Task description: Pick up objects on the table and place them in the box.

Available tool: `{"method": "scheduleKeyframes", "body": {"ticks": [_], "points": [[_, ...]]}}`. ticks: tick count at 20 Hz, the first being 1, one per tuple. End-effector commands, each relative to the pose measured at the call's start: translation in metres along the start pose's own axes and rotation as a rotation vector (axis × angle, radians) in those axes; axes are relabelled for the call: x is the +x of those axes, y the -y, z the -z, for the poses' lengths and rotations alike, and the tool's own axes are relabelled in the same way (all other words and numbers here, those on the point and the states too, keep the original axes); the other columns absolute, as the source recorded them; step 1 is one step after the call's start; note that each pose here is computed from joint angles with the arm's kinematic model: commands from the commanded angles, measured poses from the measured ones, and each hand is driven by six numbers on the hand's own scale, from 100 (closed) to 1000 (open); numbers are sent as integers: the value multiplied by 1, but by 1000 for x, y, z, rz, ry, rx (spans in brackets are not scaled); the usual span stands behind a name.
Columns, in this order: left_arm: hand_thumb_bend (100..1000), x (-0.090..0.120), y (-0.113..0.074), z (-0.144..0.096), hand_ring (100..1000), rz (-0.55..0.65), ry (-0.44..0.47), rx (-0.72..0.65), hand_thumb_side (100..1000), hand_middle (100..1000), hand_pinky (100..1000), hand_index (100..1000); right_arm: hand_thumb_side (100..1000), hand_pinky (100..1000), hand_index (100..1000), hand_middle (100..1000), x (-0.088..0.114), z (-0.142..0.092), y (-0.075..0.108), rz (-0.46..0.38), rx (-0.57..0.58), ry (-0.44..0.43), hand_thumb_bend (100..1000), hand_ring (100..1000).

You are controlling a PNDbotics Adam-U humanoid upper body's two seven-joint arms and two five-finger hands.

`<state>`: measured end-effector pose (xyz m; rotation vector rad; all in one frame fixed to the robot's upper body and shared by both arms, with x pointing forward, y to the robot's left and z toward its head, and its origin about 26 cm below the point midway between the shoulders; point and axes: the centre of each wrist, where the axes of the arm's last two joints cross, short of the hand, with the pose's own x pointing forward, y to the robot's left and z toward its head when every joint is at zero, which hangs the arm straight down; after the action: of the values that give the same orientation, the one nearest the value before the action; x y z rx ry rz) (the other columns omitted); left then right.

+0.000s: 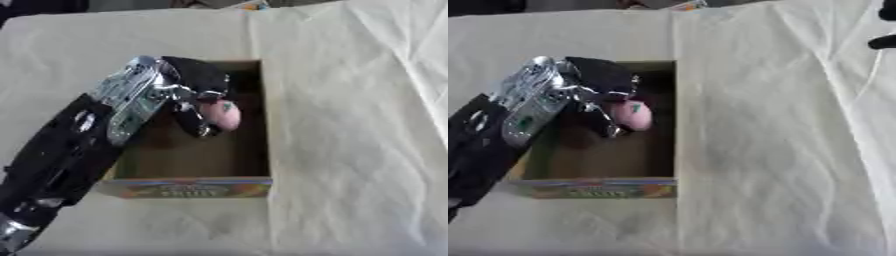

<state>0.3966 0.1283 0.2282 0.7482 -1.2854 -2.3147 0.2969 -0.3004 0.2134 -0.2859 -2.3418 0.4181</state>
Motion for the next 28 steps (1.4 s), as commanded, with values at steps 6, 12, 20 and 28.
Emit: {"method": "scheduleKeyframes", "body": {"ticks": [6,12,20,28], "points": [[295,-2,-8,0,653,149,-18,-78,711,632,465,853,1000,654,833,746,6,3,4,-13,0,19,100,823],[600,-7,-1,6,707,233,-17,-138,891,699,496,894,1000,655,833,746,6,3,4,-10,-3,21,100,823],[640,-8,-8,0,720,264,-15,-111,899,719,504,908,1000,655,833,745,5,3,4,-8,-9,18,100,823],[229,3,-53,-58,658,93,-20,306,762,658,487,865,1000,655,832,745,5,2,5,-14,-22,16,100,823]]}}
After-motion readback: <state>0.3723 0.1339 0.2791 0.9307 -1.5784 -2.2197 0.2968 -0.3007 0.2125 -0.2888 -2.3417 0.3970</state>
